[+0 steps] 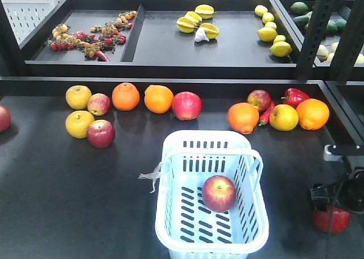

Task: Pick three apples into basket with both arms
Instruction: 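Lower the right gripper to the next red apple beside the basket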

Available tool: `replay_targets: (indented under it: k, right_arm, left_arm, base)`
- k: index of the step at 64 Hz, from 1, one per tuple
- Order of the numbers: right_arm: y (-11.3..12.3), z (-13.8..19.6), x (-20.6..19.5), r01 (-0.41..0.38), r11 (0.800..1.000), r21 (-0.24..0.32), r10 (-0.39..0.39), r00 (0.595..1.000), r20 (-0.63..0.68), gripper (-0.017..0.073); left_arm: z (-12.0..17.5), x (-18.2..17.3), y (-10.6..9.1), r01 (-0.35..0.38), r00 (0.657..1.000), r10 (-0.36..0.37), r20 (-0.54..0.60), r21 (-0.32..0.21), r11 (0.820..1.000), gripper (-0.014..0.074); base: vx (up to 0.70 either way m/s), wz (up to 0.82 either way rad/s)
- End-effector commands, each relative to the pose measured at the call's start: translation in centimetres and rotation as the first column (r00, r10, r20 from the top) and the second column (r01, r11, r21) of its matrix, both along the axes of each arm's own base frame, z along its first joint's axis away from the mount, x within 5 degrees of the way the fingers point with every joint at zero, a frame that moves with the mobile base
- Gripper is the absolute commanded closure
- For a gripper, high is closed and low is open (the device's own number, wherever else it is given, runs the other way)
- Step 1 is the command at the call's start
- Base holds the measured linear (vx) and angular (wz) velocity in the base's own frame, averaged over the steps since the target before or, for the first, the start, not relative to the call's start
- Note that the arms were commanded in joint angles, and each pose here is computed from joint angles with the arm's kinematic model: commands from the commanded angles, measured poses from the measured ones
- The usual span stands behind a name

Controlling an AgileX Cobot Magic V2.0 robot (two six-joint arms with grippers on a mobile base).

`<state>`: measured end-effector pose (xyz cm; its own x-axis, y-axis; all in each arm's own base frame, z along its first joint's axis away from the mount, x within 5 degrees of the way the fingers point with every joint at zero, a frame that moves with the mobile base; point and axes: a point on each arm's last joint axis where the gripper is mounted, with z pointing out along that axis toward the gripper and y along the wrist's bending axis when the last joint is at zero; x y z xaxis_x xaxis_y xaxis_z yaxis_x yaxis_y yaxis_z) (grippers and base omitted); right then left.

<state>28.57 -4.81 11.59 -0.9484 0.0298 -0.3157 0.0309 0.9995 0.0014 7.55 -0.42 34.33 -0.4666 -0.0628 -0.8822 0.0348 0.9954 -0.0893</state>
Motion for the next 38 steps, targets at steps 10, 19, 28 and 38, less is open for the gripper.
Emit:
replay_targets:
  k: [10, 19, 28, 38]
  right_arm:
    - [-0.6, -0.5, 1.4, 0.005, 1.0, -0.027, -0.004, 0.998, 0.06, -0.0064]
    - [-0.6, -1.7, 1.4, 0.01, 1.0, -0.018, -0.009, 1.0, 0.023, -0.0055]
    - [-0.6, -2.3, 1.3, 0.021, 1.0, -0.011, -0.021, 1.0, 0.003, -0.0001]
    - [-0.6, -2.3, 1.3, 0.028, 1.0, -0.008, -0.028, 1.0, 0.002, 0.0129]
  left_arm:
    - [1.1, 0.2, -0.1, 0.01, 0.998, -0.01, 0.068, -0.008, 1.0, 0.0025]
    - [1.1, 0.2, -0.1, 0.01, 0.998, -0.01, 0.068, -0.008, 1.0, 0.0025]
    - [1.1, 0.2, -0.1, 0.01, 0.998, -0.01, 0.068, -0.008, 1.0, 0.0025]
    - [1.1, 0.2, -0.1, 0.01, 0.998, -0.01, 0.068, -0.008, 1.0, 0.0025]
  base:
    - [0.0, 0.0]
    - [0.0, 0.0]
    - [0.0, 0.0]
    - [0.0, 0.0]
